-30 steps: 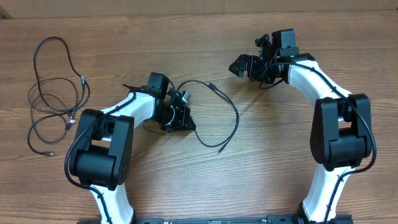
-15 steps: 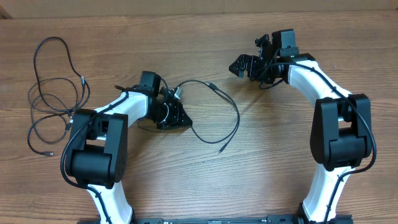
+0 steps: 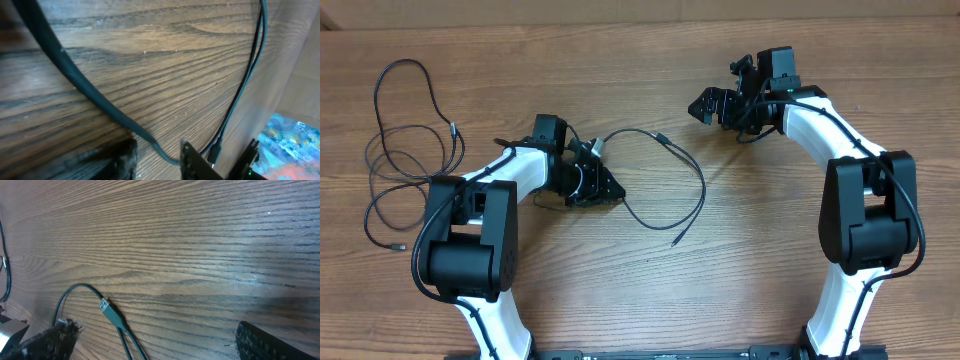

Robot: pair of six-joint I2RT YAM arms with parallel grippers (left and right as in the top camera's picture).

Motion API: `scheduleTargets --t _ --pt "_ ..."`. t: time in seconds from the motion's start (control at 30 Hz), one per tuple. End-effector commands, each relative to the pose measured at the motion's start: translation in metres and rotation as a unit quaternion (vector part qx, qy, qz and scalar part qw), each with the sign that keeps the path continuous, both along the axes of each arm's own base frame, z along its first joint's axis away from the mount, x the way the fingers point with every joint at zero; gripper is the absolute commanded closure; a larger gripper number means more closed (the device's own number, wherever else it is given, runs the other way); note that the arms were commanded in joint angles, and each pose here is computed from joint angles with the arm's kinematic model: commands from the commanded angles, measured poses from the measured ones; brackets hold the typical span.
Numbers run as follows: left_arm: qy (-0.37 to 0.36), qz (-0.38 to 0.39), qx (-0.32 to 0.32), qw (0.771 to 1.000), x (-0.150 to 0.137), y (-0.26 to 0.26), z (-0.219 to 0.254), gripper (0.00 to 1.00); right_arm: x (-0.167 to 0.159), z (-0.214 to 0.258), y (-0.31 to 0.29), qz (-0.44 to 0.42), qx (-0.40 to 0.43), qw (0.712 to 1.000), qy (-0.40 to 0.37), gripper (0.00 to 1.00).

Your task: Untangle cables

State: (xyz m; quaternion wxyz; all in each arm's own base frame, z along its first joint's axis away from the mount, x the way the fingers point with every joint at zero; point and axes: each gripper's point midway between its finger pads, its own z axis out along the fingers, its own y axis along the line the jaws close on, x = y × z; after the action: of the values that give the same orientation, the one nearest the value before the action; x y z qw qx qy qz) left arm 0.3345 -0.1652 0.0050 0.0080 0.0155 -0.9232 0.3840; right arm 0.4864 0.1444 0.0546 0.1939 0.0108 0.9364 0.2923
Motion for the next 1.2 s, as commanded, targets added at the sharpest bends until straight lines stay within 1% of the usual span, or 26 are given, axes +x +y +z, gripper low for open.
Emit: scheduleTargets --t 0.0,0.23,0.33,0.47,0.5,0.53,0.57,0.6,0.63,0.67,0.7,0.83,0.9,0.97,1.07,1.1,1.17 --pt "0.032 0.034 0.054 0.997 -0.004 0.016 -0.020 0.65 -0.003 -0.004 0.003 0.004 0.005 1.000 0.006 0.00" --pt "0.041 0.066 0.061 0.995 -0.001 0.014 -0.025 0.64 -0.003 -0.004 0.003 0.004 0.005 1.000 0.006 0.00" --pt "0.044 0.079 0.077 0.993 -0.001 0.015 -0.031 0.64 -0.003 -0.004 0.003 0.004 0.005 1.000 0.006 0.00" --pt "0.059 0.093 0.102 0.989 -0.008 0.018 -0.040 0.63 -0.003 -0.004 0.004 0.004 0.005 1.000 0.006 0.00" --pt "0.066 0.103 0.109 0.987 -0.009 0.020 -0.042 0.58 -0.003 -0.004 0.004 0.004 0.005 1.000 0.006 0.00" --pt "0.074 0.117 0.118 0.983 -0.009 0.023 -0.045 0.50 -0.003 -0.004 0.004 0.004 0.005 1.000 0.006 0.00" --pt "0.081 0.131 0.128 0.980 -0.008 0.026 -0.046 0.51 -0.003 -0.004 0.004 0.004 0.005 1.000 0.006 0.00" --pt "0.087 0.142 0.136 0.977 -0.008 0.028 -0.048 0.59 -0.003 -0.004 0.004 0.004 0.005 1.000 0.006 0.00" --pt "0.090 0.147 0.137 0.975 -0.008 0.029 -0.048 0.75 -0.003 -0.004 0.004 0.004 0.005 1.000 0.006 0.00" --pt "0.090 0.147 0.137 0.975 -0.008 0.029 -0.048 0.82 -0.003 -0.004 0.004 0.004 0.005 1.000 0.006 0.00" --pt "0.090 0.147 0.136 0.976 -0.008 0.029 -0.048 0.85 -0.003 -0.004 0.004 0.004 0.005 1.000 0.006 0.00" --pt "0.084 0.137 0.133 0.978 -0.008 0.027 -0.047 0.89 -0.003 -0.004 0.003 0.004 0.005 1.000 0.006 0.00" --pt "0.075 0.121 0.118 0.983 -0.008 0.023 -0.045 0.90 -0.004 -0.004 0.004 0.004 0.005 1.000 0.008 0.00" --pt "0.054 0.088 0.087 0.991 -0.007 0.014 -0.039 0.91 -0.015 -0.007 0.006 0.011 0.015 0.999 0.033 0.00" --pt "0.029 0.049 0.038 0.998 -0.007 0.007 -0.028 0.91 -0.042 -0.016 0.006 0.014 0.018 0.995 0.099 0.00" --pt "0.018 0.034 0.015 0.999 -0.007 0.005 -0.023 0.91 -0.051 -0.018 0.005 0.014 0.016 0.992 0.121 0.00" --pt "-0.007 0.006 -0.035 0.999 -0.007 -0.001 -0.010 0.91 -0.057 -0.018 0.007 0.013 0.023 0.990 0.136 0.00"
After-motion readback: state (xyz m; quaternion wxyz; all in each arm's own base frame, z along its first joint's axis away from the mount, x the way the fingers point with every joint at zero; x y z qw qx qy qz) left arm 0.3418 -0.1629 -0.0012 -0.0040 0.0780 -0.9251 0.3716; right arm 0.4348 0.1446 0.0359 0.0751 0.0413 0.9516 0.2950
